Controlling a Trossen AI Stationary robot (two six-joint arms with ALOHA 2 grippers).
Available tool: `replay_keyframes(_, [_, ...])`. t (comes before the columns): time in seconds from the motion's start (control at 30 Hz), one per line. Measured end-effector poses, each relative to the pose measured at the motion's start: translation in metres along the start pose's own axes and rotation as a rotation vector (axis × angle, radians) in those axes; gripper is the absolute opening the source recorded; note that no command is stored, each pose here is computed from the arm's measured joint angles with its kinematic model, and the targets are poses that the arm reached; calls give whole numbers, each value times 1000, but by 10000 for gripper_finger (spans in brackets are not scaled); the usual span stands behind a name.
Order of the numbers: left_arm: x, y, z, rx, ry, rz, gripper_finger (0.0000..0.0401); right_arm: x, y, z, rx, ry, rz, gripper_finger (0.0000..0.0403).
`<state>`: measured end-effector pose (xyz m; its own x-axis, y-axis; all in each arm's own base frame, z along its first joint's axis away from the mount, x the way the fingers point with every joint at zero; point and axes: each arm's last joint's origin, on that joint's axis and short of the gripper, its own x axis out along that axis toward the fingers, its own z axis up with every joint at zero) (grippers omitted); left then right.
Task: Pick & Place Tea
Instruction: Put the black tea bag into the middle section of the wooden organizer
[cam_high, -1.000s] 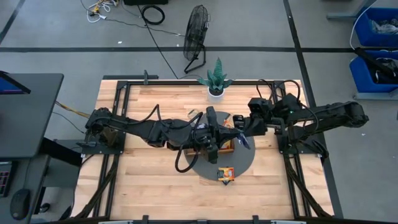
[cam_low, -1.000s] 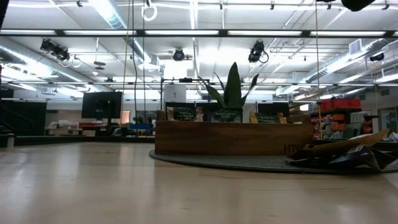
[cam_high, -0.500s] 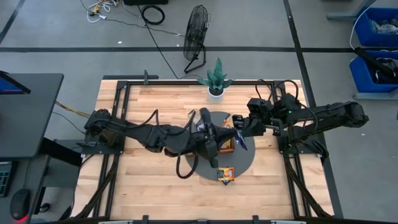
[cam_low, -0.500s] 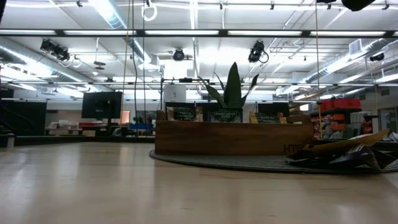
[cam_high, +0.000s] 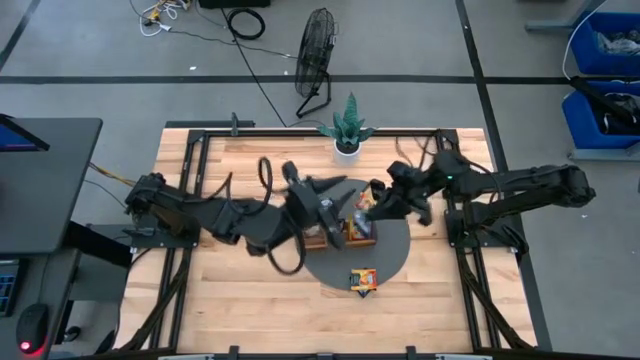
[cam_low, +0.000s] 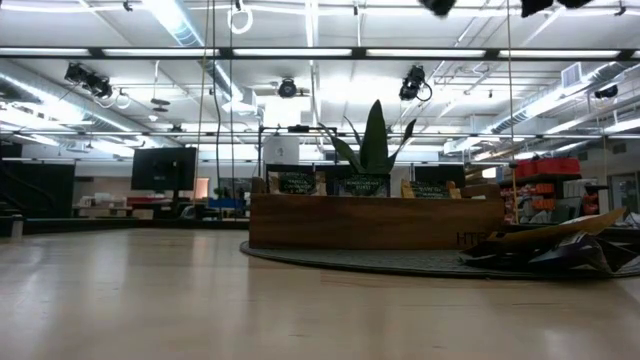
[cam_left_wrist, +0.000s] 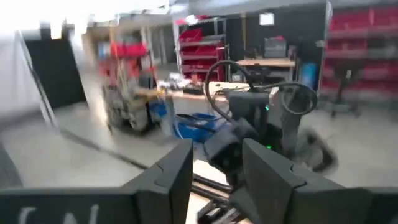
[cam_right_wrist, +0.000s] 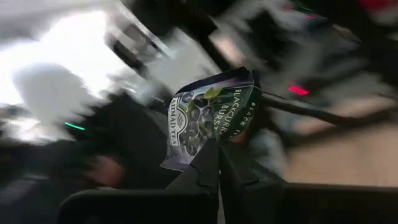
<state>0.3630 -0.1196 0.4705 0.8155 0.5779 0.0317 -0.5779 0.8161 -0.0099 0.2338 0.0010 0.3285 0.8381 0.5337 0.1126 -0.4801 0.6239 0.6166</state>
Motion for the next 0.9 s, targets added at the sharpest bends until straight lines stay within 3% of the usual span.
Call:
replay_keyframes(0.17, [14,20,-6,-301,136,-152,158,3,4,7,-206,213,-396,0])
replay_keyframes(0.27, [23,28,-13,-397,259,-247,162,1,14,15,-354,311,-536,0])
replay_keyframes(0.4, [31,38,-24,-447,397,-286,164,0,31,30,-517,334,-612,0])
replay_keyframes(0.6, [38,51,-36,-466,494,-178,167,2,50,36,-698,370,-690,0])
replay_keyframes(0.9, [50,56,-44,-519,556,-184,224,7,56,32,-795,381,-739,0])
